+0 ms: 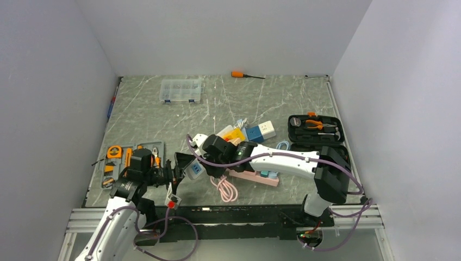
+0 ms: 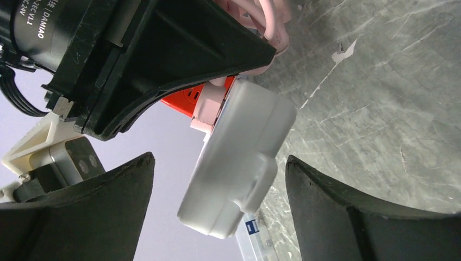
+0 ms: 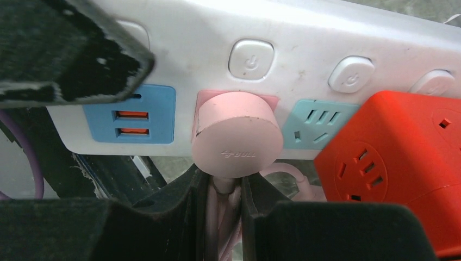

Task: Pull the plug off the socket
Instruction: Remove the plug from the socket.

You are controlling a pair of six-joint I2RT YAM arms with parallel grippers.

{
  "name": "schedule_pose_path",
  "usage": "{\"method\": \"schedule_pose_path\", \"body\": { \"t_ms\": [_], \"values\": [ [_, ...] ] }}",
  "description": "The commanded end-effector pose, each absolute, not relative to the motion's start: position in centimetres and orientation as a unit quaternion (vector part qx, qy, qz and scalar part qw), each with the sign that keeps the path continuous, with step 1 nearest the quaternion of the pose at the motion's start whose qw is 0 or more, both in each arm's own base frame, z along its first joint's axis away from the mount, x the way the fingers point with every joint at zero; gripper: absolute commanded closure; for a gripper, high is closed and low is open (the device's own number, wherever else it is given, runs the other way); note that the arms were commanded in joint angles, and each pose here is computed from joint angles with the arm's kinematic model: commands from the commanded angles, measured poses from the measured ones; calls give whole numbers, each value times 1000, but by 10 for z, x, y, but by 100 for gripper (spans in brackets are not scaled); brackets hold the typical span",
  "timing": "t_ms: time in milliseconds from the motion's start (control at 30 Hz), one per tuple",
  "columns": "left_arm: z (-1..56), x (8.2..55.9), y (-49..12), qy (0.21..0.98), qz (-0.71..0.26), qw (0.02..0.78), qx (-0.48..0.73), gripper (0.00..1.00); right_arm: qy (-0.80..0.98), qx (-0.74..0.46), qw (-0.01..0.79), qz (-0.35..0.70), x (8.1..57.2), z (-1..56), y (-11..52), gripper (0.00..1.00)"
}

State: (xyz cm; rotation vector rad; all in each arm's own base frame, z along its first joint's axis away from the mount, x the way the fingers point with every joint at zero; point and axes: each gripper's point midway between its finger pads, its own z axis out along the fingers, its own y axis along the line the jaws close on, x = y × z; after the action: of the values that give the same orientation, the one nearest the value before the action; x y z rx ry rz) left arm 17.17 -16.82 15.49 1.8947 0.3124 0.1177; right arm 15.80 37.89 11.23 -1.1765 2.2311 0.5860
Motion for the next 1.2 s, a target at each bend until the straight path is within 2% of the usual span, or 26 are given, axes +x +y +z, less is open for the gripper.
{"method": "schedule_pose_path", "body": {
  "t_ms": [0, 133, 233, 300, 333, 367, 933, 1167],
  "values": [
    [187, 163, -187, -182, 243, 532, 790, 13, 765, -455, 334, 310, 160, 185, 428, 100],
    [183, 168, -188, -181, 246, 527, 793, 29, 762, -459, 330, 315, 158, 187, 432, 100],
    [181, 169, -188, -184, 248, 526, 792, 45, 764, -455, 330, 318, 159, 186, 435, 100],
    [178, 167, -189, -185, 247, 524, 793, 68, 766, -446, 333, 321, 160, 184, 435, 100],
    [176, 167, -189, -185, 247, 524, 794, 89, 766, -442, 336, 324, 160, 185, 435, 100],
    [175, 166, -189, -185, 248, 523, 794, 98, 768, -435, 340, 325, 161, 185, 434, 100],
    [160, 176, -185, -187, 279, 478, 812, 100, 765, -374, 413, 323, 174, 214, 417, 100],
    [146, 166, -189, -198, 262, 449, 831, 100, 761, -364, 437, 312, 180, 230, 403, 100]
  ]
}}
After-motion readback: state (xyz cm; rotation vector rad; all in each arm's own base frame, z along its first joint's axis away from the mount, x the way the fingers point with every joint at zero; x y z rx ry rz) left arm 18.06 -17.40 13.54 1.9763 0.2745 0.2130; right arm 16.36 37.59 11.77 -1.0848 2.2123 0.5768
